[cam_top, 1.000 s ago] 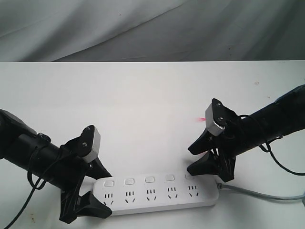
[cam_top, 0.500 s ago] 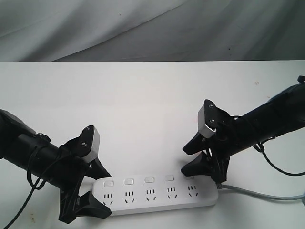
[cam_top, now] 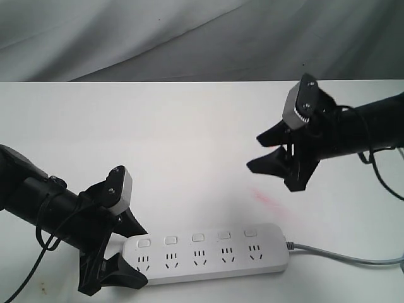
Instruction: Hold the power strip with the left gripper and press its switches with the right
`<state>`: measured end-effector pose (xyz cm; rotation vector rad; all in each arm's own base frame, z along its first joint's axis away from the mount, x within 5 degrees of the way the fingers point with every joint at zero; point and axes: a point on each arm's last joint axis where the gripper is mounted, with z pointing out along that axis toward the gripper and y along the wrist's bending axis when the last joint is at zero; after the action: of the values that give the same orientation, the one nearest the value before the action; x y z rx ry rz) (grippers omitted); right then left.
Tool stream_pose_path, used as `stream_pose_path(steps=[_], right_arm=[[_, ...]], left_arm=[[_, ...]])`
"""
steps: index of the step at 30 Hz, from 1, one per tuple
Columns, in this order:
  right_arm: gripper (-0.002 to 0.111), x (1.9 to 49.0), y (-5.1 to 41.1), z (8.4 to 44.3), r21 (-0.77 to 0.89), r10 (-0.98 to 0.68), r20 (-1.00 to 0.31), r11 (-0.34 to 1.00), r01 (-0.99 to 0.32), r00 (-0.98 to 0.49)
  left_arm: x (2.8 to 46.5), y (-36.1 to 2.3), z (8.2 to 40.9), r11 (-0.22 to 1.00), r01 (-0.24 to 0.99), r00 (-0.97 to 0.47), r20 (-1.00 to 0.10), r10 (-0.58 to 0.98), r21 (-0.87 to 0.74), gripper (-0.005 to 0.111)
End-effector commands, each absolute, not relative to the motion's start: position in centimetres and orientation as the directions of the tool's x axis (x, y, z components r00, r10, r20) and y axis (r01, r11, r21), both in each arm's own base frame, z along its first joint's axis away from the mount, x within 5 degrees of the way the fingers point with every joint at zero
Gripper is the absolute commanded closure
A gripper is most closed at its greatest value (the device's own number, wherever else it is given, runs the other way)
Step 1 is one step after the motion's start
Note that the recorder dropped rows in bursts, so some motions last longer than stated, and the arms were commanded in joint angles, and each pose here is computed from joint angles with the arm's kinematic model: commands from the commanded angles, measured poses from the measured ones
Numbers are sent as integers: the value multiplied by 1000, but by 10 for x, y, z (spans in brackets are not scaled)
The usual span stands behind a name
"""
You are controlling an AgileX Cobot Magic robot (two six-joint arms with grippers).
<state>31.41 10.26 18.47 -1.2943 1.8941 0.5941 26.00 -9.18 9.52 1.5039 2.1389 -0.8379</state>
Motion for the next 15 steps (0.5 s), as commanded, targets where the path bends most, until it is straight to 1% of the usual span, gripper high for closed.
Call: stream_pose_path(steps=[1, 5, 11, 12, 13, 14, 15], right_arm=[[50, 316, 88, 222, -115, -528, -808, 577, -809, -262], [50, 311, 76, 261, -183, -463, -845, 721, -668, -269], [50, 291, 58, 318, -215, -332, -921, 868, -448, -203], [50, 286, 54, 329, -207, -301, -935, 892, -402, -187], [50, 274, 46, 348, -180, -235, -960, 935, -306, -154], [50, 267, 42, 357, -162, -202, -970, 952, -258, -137], [50, 255, 34, 372, -119, -139, -985, 977, -177, -106]], left_arm=[[260, -93, 94, 240, 940, -341, -620, 707, -244, 76], [260, -93, 94, 240, 940, -341, -620, 707, -244, 76], [260, -93, 94, 240, 940, -341, -620, 707, -244, 76], [260, -93, 94, 240, 940, -341, -620, 707, -244, 76], [260, -93, 94, 240, 940, -341, -620, 707, -244, 76], [260, -93, 94, 240, 940, -341, -620, 707, -244, 76], [260, -93, 94, 240, 940, -341, -620, 707, -244, 76]])
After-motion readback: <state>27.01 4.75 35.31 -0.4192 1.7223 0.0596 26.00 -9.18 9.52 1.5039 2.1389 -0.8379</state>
